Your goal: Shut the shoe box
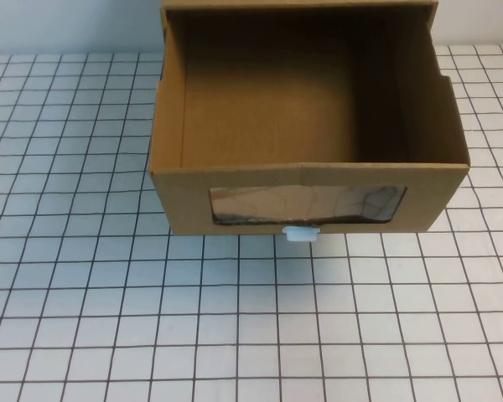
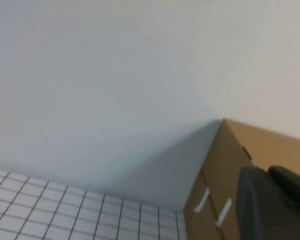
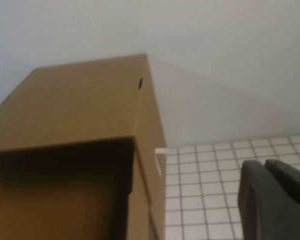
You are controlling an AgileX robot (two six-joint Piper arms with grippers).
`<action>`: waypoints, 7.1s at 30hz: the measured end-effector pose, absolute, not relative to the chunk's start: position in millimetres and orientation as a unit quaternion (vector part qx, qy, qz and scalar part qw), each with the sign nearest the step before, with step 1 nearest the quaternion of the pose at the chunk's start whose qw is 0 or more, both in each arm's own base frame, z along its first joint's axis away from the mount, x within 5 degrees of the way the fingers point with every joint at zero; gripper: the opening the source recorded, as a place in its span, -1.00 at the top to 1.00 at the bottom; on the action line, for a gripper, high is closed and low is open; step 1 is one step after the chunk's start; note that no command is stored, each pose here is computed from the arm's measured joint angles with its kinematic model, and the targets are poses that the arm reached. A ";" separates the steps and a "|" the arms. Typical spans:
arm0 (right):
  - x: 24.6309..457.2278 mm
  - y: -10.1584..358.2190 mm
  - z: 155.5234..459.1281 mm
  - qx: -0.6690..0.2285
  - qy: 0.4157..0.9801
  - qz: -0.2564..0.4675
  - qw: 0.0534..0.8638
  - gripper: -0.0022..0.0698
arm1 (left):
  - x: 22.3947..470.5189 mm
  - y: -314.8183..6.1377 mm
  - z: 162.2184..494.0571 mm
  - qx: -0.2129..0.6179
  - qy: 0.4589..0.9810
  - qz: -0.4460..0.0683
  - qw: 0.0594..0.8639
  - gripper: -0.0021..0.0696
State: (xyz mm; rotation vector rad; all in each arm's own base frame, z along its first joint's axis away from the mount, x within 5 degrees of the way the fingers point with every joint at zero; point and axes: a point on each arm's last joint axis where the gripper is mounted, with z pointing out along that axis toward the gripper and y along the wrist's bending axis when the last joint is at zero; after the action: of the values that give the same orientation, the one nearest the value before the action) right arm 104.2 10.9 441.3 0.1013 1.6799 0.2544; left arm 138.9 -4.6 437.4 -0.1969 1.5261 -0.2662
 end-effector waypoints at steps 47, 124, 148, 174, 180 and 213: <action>147.3 215.5 316.9 -0.764 0.401 0.026 0.504 0.98 | 468.7 -206.9 381.3 0.248 0.758 -0.470 0.378 0.95; 311.5 251.6 216.4 -0.734 0.473 -0.171 0.455 0.98 | 469.3 -205.4 380.2 0.248 0.766 -0.456 0.379 0.95; 399.4 259.4 237.0 -0.653 0.557 -0.088 0.506 0.98 | 469.3 -205.4 380.2 0.251 0.765 -0.454 0.381 0.95; 242.8 171.2 460.2 -0.481 0.666 0.098 0.561 0.98 | 305.7 -138.3 580.0 0.266 0.709 -0.310 0.574 0.95; 205.0 131.7 488.4 -0.359 0.735 0.099 0.567 0.98 | 252.7 -122.0 615.3 0.266 0.676 -0.305 0.616 0.95; 58.2 35.8 312.0 -0.152 0.740 0.222 0.616 0.98 | 101.7 -59.1 437.8 0.227 0.793 -0.192 0.531 0.95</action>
State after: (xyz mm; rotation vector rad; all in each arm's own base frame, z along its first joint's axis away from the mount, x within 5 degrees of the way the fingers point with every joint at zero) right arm 58.2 35.8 312.0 -0.3495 1.7054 0.5120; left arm 101.7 -59.1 437.8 0.5416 1.8924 -0.4585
